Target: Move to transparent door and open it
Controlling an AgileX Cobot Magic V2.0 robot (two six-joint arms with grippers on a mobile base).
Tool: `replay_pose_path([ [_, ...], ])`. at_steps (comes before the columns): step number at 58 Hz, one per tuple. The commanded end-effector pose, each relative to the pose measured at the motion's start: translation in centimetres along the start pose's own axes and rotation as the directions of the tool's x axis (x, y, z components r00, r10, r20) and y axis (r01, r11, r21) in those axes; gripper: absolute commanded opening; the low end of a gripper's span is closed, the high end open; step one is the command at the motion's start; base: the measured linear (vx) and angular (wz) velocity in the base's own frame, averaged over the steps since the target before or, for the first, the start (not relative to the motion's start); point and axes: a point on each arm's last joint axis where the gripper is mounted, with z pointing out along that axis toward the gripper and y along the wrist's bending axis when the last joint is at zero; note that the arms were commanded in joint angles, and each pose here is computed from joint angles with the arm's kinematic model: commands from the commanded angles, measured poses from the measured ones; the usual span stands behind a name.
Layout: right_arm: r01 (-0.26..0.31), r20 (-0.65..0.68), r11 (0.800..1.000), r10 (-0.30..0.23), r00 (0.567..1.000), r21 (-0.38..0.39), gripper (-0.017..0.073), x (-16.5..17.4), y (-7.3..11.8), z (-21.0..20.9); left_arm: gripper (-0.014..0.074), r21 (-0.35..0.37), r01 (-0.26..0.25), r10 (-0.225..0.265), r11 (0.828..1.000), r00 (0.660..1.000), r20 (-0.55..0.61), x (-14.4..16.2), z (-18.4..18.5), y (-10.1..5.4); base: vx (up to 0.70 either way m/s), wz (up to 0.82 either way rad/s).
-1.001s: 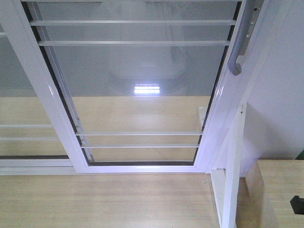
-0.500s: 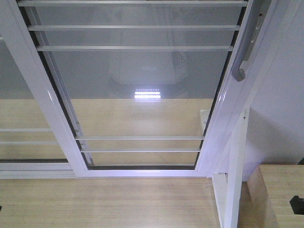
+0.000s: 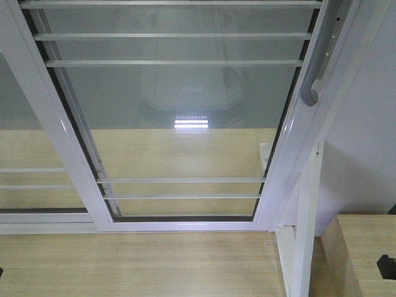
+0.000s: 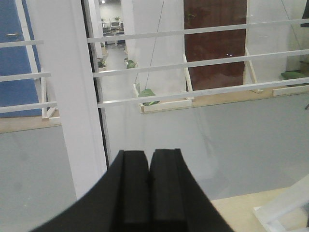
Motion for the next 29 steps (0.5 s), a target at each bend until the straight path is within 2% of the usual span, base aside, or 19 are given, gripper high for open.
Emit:
replay_pose_path([
  [1,0.007,0.052,1.000,-0.006,0.999,-0.004,-0.0005,-0.26,0.04,0.17,-0.0006,0.004,0.017,-0.017,1.000,0.999,0.037,0.21,0.18,-0.04,0.00,0.00],
  [16,0.007,0.059,1.000,-0.007,0.998,-0.004,-0.0005,-0.33,0.05,0.17,-0.0006,0.004,0.017,-0.017,1.000,0.999,0.038,0.20,0.18,-0.04,0.00,0.00],
  [22,0.041,0.072,0.999,-0.041,0.997,0.001,-0.0005,-0.45,0.03,0.16,-0.0006,0.003,0.014,-0.015,1.000,0.998,0.057,0.00,0.17,-0.03,0.00,0.00],
  [29,0.024,0.119,1.000,-0.023,0.993,-0.005,-0.0005,-0.88,0.08,0.12,-0.0006,0.003,0.017,-0.017,1.000,0.997,0.076,-0.17,0.16,-0.03,0.00,0.00],
])
